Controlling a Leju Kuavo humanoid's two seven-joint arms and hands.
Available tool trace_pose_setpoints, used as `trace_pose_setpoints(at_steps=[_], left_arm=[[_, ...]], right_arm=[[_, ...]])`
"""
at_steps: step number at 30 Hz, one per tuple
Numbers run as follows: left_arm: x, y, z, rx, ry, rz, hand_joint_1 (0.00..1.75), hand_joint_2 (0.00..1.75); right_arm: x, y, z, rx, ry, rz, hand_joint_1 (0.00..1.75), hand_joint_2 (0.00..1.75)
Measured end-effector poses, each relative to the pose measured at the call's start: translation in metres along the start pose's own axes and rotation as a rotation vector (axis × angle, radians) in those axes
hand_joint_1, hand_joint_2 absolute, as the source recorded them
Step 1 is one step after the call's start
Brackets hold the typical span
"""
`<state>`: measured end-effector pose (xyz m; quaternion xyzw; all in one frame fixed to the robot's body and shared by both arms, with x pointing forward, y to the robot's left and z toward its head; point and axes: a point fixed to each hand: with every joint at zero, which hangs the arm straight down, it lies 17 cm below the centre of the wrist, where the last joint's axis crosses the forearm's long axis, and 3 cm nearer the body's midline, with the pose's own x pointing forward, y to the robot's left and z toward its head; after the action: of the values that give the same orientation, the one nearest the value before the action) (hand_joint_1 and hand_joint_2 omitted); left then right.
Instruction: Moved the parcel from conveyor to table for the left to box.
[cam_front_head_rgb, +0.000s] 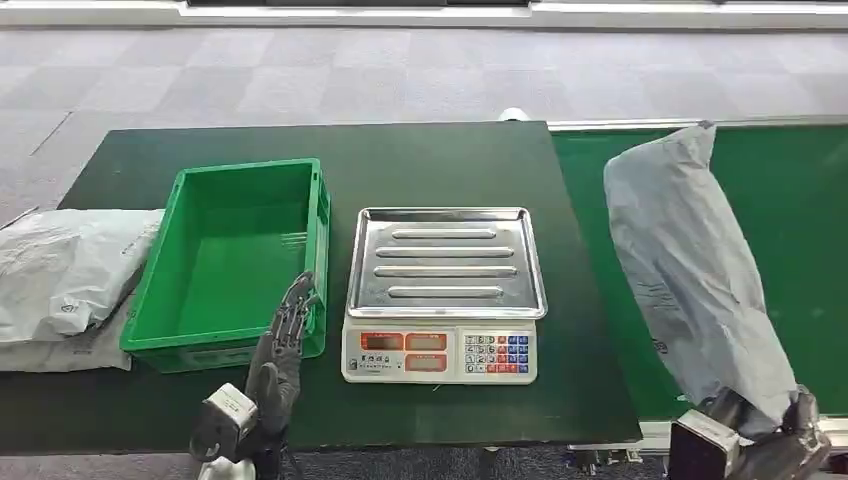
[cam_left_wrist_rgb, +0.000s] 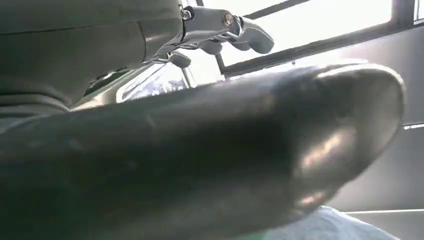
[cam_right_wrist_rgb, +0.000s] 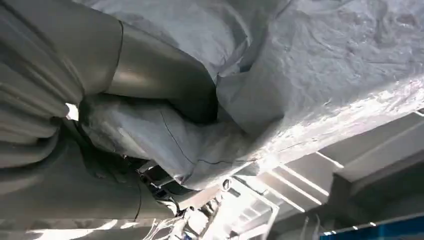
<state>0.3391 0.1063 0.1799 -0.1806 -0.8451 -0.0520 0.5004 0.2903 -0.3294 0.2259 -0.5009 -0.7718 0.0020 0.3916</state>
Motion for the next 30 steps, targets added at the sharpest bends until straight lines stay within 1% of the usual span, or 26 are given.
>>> trace_pose_setpoints(at_steps=[2,7,10,13,16,20,22,25,28,30], left_arm=[[-0.001,-0.003,0.0,-0.009,0.0,0.007,0.0,0.0],[-0.006,-0.019,-0.006,-0.065,-0.009,0.043,0.0,0.0],[-0.012,-0.027,-0.015,-0.099,-0.01,0.07,0.0,0.0],[-0.017,-0.03,-0.021,-0.115,-0.01,0.08,0.0,0.0],[-0.019,-0.033,-0.024,-0.126,-0.011,0.089,0.0,0.0],[-0.023,-0.035,-0.027,-0.138,-0.005,0.096,0.0,0.0],[-0.026,-0.035,-0.028,-0.142,0.0,0.1,0.0,0.0],[-0.029,-0.036,-0.029,-0.149,0.006,0.108,0.0,0.0],[-0.032,-0.041,-0.031,-0.168,0.011,0.127,0.0,0.0],[-0.034,-0.044,-0.034,-0.177,0.014,0.133,0.0,0.0]], right_arm=[[0.011,0.003,-0.003,0.024,-0.051,0.044,1.75,1.75],[0.03,0.033,-0.023,0.098,-0.154,0.2,1.75,1.75],[0.04,0.061,-0.041,0.134,-0.228,0.289,1.75,1.75],[0.051,0.091,-0.055,0.161,-0.285,0.332,1.75,1.75],[0.067,0.128,-0.07,0.193,-0.334,0.354,1.75,1.75],[0.082,0.161,-0.082,0.221,-0.363,0.366,1.75,1.75],[0.093,0.178,-0.078,0.251,-0.409,0.368,1.75,1.75],[0.101,0.191,-0.079,0.268,-0.432,0.375,1.75,1.75],[0.113,0.201,-0.087,0.261,-0.441,0.377,1.75,1.75],[0.126,0.207,-0.091,0.259,-0.478,0.373,1.75,1.75]])
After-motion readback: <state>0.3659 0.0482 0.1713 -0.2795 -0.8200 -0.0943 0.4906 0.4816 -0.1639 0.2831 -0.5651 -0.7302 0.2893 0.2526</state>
